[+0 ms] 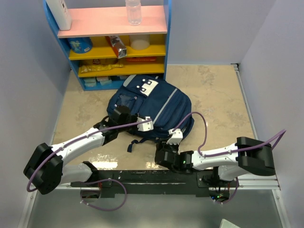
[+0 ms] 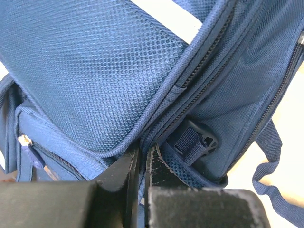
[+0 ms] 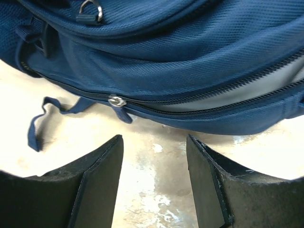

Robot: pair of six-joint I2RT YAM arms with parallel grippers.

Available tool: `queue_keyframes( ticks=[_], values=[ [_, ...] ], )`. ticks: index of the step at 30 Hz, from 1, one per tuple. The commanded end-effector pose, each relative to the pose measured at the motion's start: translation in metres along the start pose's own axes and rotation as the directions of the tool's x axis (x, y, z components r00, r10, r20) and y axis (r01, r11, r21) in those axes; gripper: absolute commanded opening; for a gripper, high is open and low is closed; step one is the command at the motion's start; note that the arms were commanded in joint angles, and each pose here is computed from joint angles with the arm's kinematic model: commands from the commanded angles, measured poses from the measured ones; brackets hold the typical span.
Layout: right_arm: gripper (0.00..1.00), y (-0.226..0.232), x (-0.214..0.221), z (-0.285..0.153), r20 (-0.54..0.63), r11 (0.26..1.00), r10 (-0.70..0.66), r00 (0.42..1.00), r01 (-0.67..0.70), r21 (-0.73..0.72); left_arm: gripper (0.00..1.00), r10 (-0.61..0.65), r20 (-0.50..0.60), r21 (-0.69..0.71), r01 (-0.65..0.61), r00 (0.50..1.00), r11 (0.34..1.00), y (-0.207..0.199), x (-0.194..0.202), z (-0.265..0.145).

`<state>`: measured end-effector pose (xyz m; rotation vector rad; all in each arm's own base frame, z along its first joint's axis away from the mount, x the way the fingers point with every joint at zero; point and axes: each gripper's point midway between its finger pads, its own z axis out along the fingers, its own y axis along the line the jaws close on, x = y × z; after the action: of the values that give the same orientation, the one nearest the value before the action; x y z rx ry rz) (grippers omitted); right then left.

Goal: Pack the student bag
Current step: Zip the student bag at the center of the board.

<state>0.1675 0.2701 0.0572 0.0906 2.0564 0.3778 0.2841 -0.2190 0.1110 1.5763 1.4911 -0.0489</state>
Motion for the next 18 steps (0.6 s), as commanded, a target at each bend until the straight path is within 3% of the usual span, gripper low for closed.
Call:
queue_keyframes(
  ticks=[1,18],
  values=[
    [0.59,0.022,-0.023,0.000,0.074,0.998,0.062,0.995,-0.060,-0.024,0.00,-0.064,0.087,-0.077,0.071,0.994,0.995,0.040,-0.041,-0.021],
    [0.60,0.033,-0.039,0.020,0.166,0.996,0.052,0.985,-0.063,0.062,0.00,-0.126,0.108,-0.020,0.129,0.986,0.991,0.039,-0.059,-0.047]
  ],
)
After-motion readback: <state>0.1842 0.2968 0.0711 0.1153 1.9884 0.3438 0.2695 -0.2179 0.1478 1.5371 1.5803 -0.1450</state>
